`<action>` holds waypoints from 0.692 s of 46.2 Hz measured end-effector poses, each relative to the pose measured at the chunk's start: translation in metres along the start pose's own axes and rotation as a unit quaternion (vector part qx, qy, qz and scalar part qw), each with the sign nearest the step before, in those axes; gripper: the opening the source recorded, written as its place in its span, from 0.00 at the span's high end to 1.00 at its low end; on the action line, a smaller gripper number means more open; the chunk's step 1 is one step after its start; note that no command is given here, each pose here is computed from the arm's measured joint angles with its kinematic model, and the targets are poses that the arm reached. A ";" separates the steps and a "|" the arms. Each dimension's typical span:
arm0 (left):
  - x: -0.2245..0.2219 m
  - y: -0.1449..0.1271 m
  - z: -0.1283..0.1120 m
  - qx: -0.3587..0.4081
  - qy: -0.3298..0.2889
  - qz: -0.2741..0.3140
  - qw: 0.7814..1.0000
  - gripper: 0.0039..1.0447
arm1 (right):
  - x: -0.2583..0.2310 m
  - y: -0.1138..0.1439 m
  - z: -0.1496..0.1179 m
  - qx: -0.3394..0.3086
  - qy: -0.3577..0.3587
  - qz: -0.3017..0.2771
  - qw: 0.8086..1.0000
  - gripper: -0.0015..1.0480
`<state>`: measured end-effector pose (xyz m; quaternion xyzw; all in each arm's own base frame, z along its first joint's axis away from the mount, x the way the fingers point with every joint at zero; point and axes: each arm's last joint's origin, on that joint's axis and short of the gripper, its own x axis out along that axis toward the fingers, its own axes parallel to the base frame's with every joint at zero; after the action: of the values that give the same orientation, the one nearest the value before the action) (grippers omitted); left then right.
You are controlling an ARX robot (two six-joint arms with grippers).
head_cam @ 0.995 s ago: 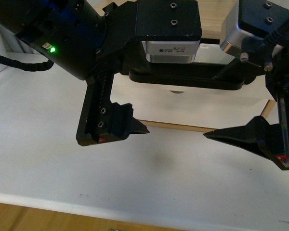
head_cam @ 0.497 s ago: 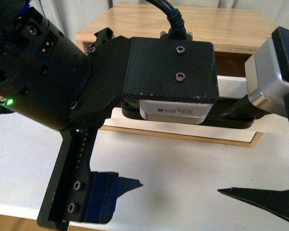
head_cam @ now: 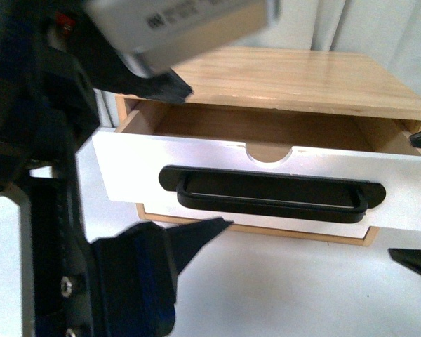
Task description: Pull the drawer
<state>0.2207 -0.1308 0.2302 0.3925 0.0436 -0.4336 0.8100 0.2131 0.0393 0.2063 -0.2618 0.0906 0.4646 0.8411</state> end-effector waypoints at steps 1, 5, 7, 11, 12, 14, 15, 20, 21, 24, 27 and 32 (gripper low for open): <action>-0.004 0.000 0.000 -0.006 -0.001 0.015 1.000 0.05 | -0.005 0.000 0.000 0.003 -0.005 -0.013 1.000 0.09; -0.025 -0.002 -0.002 -0.044 -0.016 0.080 0.996 0.05 | -0.021 0.003 0.000 0.015 -0.014 -0.053 0.998 0.09; -0.031 -0.003 -0.003 -0.060 -0.015 0.104 0.993 0.05 | -0.028 0.005 -0.001 0.024 -0.020 -0.071 0.997 0.09; -0.044 -0.007 -0.008 -0.090 -0.016 0.151 0.984 0.05 | -0.040 0.007 -0.001 0.033 -0.027 -0.102 0.994 0.09; -0.045 -0.007 -0.008 -0.092 -0.016 0.154 0.984 0.05 | -0.043 0.008 -0.001 0.039 -0.030 -0.112 0.993 0.09; -0.053 -0.011 -0.011 -0.112 -0.016 0.186 0.976 0.05 | -0.050 0.009 -0.001 0.045 -0.034 -0.126 0.990 0.09; -0.056 -0.012 -0.013 -0.120 -0.015 0.200 0.972 0.05 | -0.056 0.011 0.000 0.048 -0.039 -0.143 0.988 0.09; -0.072 -0.022 -0.022 -0.167 -0.002 0.275 0.947 0.05 | -0.074 0.016 0.000 0.076 -0.052 -0.198 0.976 0.09; -0.075 -0.025 -0.023 -0.177 0.001 0.290 0.941 0.05 | -0.076 0.017 -0.001 0.079 -0.052 -0.203 0.975 0.09; -0.083 -0.032 -0.027 -0.199 0.008 0.320 0.926 0.05 | -0.085 0.024 -0.003 0.099 -0.055 -0.225 0.968 0.09; -0.092 -0.042 -0.030 -0.225 0.020 0.359 0.906 0.05 | -0.092 0.032 -0.005 0.125 -0.057 -0.242 0.960 0.09; -0.107 -0.056 -0.038 -0.275 0.045 0.417 0.865 0.05 | -0.104 0.046 -0.009 0.151 -0.054 -0.269 0.950 0.09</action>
<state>0.1233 -0.0510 0.2145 0.1547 0.0300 -0.0081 0.9875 0.1188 -0.0218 0.2238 -0.1207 0.0409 0.2156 0.9681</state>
